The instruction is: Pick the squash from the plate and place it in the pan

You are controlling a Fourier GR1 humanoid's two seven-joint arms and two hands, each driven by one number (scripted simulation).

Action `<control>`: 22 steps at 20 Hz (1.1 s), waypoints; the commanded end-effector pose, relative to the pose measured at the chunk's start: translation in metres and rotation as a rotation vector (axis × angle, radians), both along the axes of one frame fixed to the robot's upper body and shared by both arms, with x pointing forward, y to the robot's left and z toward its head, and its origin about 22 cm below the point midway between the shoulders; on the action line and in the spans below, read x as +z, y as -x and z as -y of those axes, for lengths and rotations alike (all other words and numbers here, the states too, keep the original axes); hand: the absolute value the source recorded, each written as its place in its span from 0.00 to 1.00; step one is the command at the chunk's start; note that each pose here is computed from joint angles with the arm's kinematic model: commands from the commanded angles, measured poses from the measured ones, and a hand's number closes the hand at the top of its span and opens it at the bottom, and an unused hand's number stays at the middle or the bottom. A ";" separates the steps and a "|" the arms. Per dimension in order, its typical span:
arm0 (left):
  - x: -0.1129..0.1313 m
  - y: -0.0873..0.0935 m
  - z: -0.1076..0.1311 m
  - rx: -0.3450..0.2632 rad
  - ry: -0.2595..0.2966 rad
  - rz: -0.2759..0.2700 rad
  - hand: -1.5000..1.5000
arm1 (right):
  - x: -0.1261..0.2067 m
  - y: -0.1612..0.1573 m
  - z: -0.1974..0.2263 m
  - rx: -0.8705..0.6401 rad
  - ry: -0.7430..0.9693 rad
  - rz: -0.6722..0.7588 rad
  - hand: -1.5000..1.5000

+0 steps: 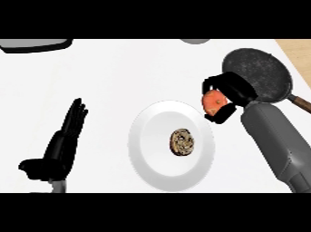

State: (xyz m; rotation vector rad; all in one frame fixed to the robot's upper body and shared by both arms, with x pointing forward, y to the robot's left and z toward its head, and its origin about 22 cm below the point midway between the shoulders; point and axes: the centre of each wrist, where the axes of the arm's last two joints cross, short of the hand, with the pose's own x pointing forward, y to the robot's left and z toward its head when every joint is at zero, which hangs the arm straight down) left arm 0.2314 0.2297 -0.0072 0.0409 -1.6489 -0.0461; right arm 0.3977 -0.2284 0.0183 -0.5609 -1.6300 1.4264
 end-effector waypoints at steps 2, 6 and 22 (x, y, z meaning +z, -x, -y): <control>0.003 0.000 -0.004 0.021 -0.011 0.006 0.50 | 0.031 0.006 0.001 -0.157 -0.175 0.134 1.00; -0.009 0.012 -0.001 0.016 0.007 -0.002 0.50 | 0.043 0.029 0.022 -0.263 -0.269 0.144 1.00; 0.022 -0.026 0.030 -0.101 0.004 0.040 0.50 | 0.079 0.067 0.137 -0.638 -0.372 0.341 1.00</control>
